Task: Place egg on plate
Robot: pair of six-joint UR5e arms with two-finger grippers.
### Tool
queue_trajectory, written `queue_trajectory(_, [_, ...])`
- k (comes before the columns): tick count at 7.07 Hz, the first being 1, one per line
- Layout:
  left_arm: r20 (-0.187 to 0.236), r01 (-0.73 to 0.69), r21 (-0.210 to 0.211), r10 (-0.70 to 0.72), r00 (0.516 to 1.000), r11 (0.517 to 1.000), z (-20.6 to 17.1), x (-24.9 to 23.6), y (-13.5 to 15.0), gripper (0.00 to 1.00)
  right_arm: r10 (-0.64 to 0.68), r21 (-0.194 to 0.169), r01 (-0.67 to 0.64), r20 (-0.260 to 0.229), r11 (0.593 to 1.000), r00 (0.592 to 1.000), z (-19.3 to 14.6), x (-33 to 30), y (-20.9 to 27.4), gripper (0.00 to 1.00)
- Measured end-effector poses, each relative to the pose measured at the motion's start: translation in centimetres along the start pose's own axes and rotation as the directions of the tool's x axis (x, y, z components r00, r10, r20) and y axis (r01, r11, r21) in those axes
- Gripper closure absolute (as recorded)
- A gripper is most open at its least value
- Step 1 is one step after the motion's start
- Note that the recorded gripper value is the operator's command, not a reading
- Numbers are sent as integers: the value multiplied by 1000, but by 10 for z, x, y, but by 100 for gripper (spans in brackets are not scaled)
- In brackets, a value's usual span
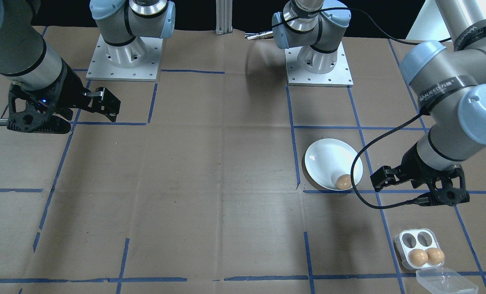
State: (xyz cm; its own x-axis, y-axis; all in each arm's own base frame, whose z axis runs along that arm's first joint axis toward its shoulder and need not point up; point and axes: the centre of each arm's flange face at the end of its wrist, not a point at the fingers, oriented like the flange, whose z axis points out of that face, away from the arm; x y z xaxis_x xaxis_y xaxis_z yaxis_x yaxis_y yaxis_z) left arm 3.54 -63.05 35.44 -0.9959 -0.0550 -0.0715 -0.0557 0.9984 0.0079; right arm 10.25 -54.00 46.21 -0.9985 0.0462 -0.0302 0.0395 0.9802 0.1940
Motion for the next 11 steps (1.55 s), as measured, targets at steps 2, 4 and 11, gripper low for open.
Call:
queue_trajectory(2, [6,-173,10,173,985,985,1,-20,-19,0,0,0,0,0,1000,1000,0,0,0,0])
queue_trajectory(4, [9,-345,13,345,939,939,4,-67,-23,0,0,0,0,0,1000,1000,0,0,0,0])
queue_trajectory(11, [39,-828,17,827,561,561,51,-102,-115,0,0,0,0,0,1000,1000,0,0,0,0])
